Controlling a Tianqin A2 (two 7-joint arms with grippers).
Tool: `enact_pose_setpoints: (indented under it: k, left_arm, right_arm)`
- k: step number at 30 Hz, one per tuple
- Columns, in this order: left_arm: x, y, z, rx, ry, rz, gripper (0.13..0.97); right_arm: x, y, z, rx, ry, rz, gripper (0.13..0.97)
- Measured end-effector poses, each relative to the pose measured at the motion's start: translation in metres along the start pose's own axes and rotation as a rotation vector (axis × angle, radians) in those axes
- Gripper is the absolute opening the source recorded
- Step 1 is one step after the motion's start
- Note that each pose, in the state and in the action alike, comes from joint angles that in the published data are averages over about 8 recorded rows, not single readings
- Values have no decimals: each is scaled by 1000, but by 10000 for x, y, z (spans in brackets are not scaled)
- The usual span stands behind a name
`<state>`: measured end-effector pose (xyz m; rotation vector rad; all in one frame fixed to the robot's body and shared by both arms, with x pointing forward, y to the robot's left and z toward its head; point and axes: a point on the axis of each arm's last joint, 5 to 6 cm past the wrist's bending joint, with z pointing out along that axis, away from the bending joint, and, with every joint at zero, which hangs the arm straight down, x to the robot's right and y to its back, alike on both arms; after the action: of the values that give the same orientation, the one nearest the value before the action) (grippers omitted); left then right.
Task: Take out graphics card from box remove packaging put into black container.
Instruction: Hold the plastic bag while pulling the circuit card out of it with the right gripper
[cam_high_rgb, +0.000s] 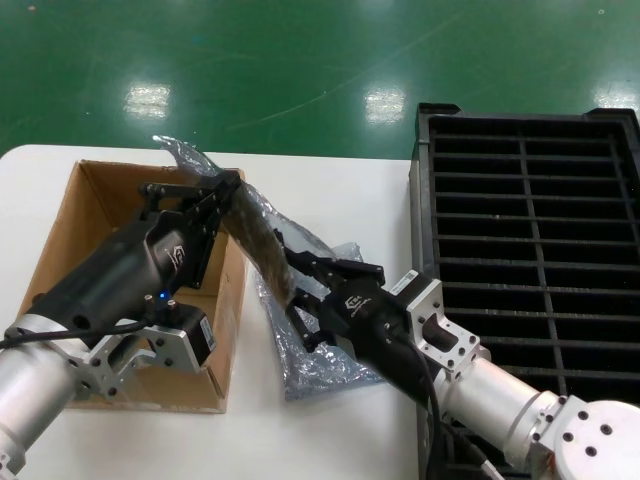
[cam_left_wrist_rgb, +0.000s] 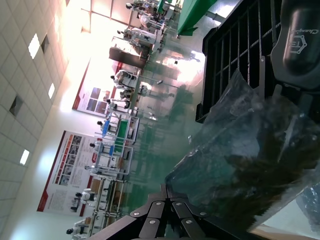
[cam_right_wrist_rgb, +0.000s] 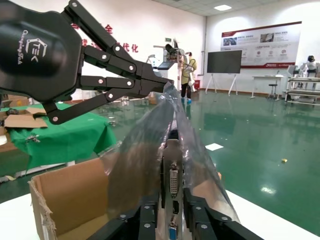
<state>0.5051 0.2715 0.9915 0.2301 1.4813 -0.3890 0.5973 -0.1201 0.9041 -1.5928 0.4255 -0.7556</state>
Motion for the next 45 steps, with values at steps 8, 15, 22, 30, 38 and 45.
enact_pose_setpoints:
  k: [8,15,22,30,38,45]
  left_arm:
    - [0,0,0,0,0,0,139]
    - [0,0,0,0,0,0,139]
    - [0,0,0,0,0,0,139]
    - [0,0,0,0,0,0,139]
    - [0,0,0,0,0,0,139]
    - [0,0,0,0,0,0,139]
  right_arm:
    - [-25,-2,29,10,30,20,273]
    - [-33,-4,81,17,41,32,270]
    - [-39,-8,106,20,44,30,234]
    - [-40,-18,77,23,49,13,189]
    - [-36,-102,-135,34,32,-17,189]
    - [-21,-201,-521,23,2,-50,189]
